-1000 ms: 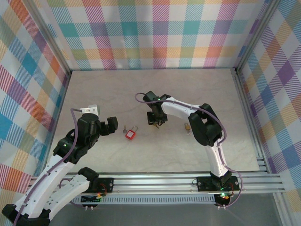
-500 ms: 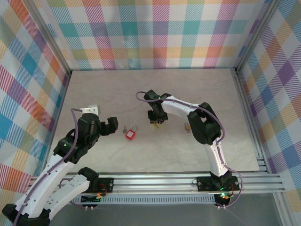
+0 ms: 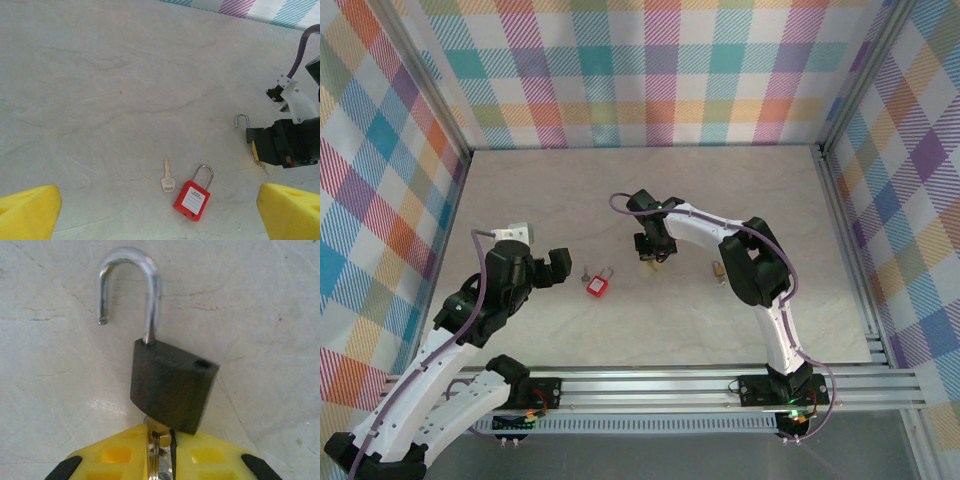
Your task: Lock with the key
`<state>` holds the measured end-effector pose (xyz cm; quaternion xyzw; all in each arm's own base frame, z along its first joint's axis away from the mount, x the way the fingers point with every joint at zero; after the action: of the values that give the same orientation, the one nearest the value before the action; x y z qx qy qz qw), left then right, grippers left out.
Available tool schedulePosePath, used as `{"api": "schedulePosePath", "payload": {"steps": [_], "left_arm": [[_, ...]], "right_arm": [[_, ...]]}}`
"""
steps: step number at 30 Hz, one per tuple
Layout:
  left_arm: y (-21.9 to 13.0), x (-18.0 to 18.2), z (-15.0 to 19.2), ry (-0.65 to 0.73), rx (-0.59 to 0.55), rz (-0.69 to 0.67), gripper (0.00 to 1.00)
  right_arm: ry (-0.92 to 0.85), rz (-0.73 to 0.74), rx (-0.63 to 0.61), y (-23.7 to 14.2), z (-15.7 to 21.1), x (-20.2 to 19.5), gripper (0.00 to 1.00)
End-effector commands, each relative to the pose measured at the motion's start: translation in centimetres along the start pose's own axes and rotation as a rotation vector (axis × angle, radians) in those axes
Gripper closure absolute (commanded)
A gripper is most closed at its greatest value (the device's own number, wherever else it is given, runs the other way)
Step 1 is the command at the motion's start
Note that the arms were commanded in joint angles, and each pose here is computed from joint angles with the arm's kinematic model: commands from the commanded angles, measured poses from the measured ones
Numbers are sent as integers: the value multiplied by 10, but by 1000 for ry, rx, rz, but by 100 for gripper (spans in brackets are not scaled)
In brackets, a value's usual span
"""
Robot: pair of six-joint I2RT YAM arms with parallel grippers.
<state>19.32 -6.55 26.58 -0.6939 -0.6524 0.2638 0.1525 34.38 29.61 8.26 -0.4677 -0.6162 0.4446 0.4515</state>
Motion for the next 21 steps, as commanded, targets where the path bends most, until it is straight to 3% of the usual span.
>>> {"api": "schedulePosePath", "payload": {"steps": [1, 21], "left_arm": [[2, 2, 1, 17, 1, -4, 0], [3, 1, 2, 17, 7, -1, 0]], "right_arm": [[-13, -8, 10, 3, 2, -3, 85], [-42, -47, -21, -4, 4, -2, 98]]}}
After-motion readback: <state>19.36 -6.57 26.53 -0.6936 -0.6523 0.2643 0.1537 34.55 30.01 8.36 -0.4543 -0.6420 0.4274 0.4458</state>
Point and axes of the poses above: each hand's point on the last joint's axis, 136 mm out from that joint toward the fingers, its own y axis out along the fingers, its own x axis along the line the jaws close on, z = x × y, the point moved 6 cm from there along -y, back along the fingers, and after that the axes turned 3 degrees about y, right-handed, at the moved point
